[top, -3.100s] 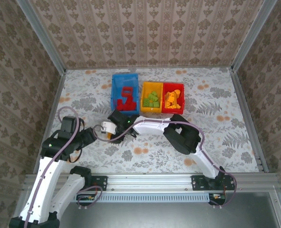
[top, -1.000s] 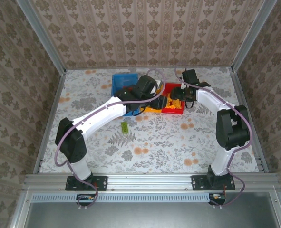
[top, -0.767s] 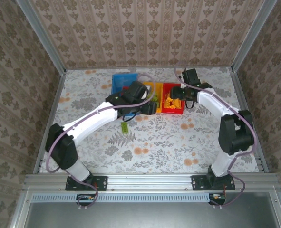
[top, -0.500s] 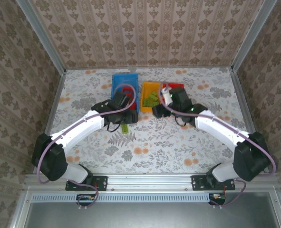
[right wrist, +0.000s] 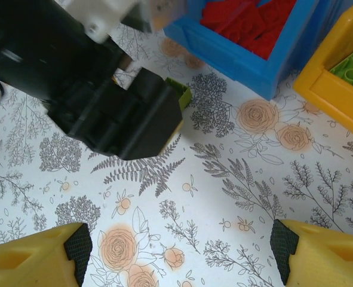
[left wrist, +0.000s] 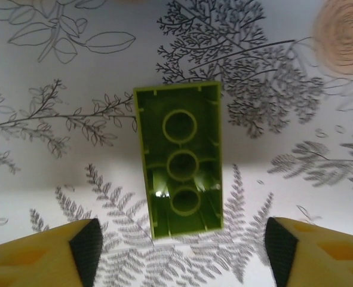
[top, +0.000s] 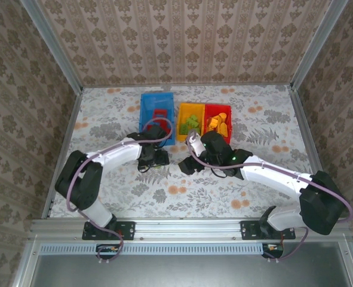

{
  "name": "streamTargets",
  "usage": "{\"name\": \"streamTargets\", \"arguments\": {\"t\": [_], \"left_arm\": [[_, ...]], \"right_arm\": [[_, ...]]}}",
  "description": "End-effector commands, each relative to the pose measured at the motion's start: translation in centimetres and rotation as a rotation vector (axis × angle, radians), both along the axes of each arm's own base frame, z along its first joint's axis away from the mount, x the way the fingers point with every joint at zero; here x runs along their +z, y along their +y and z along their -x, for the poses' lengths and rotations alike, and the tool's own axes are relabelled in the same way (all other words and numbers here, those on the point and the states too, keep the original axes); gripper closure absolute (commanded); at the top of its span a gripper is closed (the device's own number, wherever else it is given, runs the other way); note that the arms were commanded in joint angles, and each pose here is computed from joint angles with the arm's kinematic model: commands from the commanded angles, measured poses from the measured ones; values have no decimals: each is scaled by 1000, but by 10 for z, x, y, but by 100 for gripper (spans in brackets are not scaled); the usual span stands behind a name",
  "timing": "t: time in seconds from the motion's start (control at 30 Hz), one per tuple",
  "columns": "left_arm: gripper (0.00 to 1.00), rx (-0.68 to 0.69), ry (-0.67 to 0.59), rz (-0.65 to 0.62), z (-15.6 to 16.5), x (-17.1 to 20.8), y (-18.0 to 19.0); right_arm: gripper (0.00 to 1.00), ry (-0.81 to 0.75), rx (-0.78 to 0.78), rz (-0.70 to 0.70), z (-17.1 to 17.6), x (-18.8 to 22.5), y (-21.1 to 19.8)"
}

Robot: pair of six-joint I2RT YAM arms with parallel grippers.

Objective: Sort the legos into containers by color

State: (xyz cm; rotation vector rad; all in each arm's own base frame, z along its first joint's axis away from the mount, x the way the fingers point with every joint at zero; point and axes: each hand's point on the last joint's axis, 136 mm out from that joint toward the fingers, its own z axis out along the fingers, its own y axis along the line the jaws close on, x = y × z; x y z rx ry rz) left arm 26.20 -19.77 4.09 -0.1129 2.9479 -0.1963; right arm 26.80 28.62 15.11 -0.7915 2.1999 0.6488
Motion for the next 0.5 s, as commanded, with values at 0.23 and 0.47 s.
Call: {"name": "streamTargets", "arguments": {"t": [0.23,0.47], "left_arm": [[55,-25,-30,-48,-25,-16,0],[70,-82,-102,-67,-21,12,-6]], "right_arm": [[18,-8,3,-32,10,9,-4],[19,-57,-95,-19,-3,18,-25]]}}
